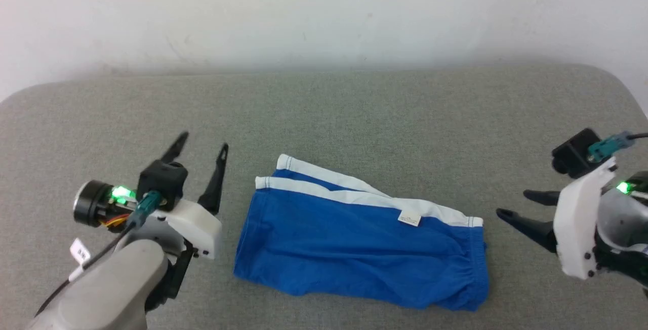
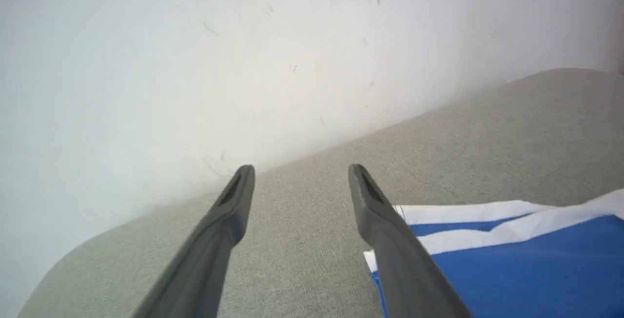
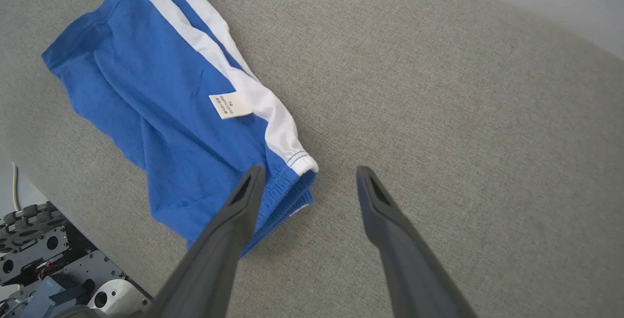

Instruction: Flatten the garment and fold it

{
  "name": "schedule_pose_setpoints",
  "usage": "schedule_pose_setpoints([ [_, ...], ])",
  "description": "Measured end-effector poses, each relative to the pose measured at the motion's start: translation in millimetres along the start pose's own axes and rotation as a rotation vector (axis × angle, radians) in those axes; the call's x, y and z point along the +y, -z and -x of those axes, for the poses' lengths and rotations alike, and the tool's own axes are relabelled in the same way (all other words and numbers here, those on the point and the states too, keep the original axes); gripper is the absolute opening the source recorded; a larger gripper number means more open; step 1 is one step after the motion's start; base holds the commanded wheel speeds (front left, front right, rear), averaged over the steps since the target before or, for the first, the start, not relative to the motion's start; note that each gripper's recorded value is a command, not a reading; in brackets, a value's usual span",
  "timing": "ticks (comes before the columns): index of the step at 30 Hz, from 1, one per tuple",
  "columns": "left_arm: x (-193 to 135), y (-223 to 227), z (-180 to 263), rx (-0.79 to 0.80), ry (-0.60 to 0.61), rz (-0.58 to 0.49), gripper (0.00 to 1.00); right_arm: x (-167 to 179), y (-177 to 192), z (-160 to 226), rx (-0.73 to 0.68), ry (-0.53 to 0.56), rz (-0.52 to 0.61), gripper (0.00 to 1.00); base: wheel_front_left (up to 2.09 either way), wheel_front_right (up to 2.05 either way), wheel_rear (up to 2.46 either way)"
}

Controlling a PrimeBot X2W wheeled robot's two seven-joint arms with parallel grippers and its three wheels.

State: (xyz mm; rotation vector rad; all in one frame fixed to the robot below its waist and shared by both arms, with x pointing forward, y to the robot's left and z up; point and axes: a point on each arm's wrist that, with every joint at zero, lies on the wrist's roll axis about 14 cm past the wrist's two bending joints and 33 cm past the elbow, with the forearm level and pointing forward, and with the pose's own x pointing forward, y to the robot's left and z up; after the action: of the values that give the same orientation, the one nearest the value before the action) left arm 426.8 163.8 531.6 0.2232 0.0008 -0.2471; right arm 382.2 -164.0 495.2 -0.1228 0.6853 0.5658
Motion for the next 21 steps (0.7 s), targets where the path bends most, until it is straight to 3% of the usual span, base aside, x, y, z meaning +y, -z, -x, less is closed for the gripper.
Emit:
schedule_pose_setpoints([
  [4, 16, -33, 17, -0.14, -0.152, -0.043, 1.0, -4, -4, 10, 0.02, 0.016, 0.003, 1.0, 0.0, 0.0, 0.0],
  [13, 41, -35, 65, -0.213, -0.423, -0.082, 1.0, 1, 29, 0, 0.183, -0.017, -0.115, 1.0, 0.0, 0.0, 0.0],
  [21, 51, -17, 87, -0.175, -0.53, -0.08, 1.0, 18, 55, -31, 0.256, -0.066, -0.26, 1.0, 0.0, 0.0, 0.0],
])
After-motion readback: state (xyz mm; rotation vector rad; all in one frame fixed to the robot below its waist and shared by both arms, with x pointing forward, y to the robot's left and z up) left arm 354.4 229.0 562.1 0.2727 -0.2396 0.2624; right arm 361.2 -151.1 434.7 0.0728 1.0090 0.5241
